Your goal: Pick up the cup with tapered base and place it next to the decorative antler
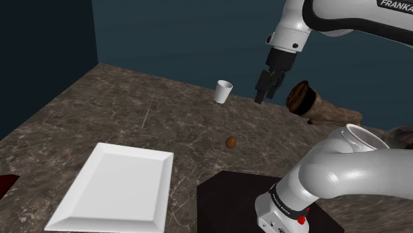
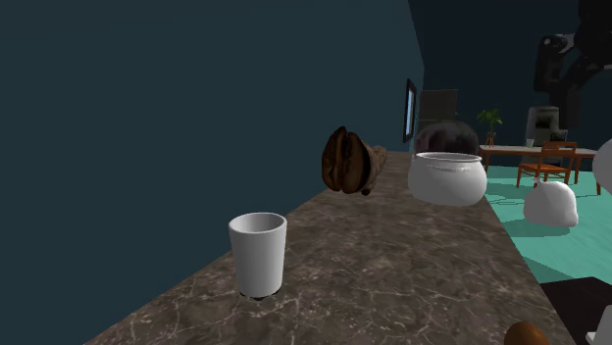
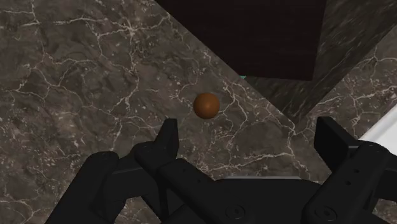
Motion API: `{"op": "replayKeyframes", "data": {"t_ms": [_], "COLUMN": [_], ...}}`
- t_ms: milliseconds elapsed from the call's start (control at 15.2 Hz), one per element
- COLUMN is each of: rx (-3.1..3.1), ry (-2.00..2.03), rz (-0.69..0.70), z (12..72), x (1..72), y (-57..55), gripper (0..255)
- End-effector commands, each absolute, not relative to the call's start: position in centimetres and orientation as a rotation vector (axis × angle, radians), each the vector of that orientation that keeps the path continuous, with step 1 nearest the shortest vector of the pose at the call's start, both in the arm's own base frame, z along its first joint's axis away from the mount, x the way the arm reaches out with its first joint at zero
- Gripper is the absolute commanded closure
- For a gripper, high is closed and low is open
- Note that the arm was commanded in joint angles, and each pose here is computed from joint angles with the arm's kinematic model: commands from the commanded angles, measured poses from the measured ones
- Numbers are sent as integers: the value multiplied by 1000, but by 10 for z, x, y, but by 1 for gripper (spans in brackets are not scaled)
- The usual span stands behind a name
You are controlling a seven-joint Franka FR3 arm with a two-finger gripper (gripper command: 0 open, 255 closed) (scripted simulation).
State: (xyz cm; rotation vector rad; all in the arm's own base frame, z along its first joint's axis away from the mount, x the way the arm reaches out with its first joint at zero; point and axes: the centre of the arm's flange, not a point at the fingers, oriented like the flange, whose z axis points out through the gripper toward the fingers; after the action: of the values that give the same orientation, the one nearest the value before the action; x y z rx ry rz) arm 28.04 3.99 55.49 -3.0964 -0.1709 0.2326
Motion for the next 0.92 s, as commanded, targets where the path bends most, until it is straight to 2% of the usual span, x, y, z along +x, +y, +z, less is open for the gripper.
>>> {"op": "replayKeyframes", "data": {"t_ms": [0,858], "rx": [-3096,-3156], "ry": [-171,-183], "rz": [233,152], "z": [555,485], "x": [280,407], "y": [40,-30], "gripper": [0,0]}}
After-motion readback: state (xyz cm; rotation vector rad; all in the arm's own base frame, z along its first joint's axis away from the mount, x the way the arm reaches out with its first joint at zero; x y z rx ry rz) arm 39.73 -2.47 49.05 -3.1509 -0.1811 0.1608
